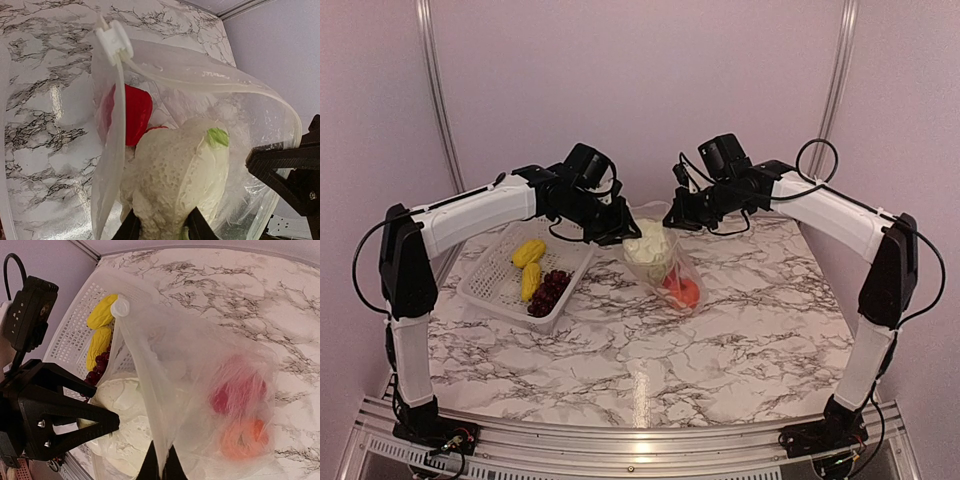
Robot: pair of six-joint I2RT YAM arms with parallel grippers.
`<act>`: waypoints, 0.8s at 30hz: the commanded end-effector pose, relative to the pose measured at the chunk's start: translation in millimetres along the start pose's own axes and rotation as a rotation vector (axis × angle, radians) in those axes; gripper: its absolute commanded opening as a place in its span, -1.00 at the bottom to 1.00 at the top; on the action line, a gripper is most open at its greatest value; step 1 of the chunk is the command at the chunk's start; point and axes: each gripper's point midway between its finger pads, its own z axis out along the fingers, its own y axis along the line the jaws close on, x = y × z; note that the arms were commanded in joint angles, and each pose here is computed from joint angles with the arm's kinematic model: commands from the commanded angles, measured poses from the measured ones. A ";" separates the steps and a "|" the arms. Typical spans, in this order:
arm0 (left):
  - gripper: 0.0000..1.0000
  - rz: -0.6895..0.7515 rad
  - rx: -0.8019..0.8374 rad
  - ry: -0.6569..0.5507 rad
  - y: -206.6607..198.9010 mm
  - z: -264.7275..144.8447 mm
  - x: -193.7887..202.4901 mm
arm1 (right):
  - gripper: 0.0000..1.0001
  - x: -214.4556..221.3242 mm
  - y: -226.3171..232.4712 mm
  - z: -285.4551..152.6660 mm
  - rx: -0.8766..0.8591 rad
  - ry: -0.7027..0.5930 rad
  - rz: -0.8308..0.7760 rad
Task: Place the food in the zip-top bag and seal the zipper
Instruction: Place the fake vegetable in the zipper food storage bag.
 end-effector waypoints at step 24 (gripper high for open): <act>-1.00 -0.200 0.006 -0.164 -10.1 58.6 -37.8 | -1.00 -9.2 39.2 -12.9 -0.145 -0.052 -0.015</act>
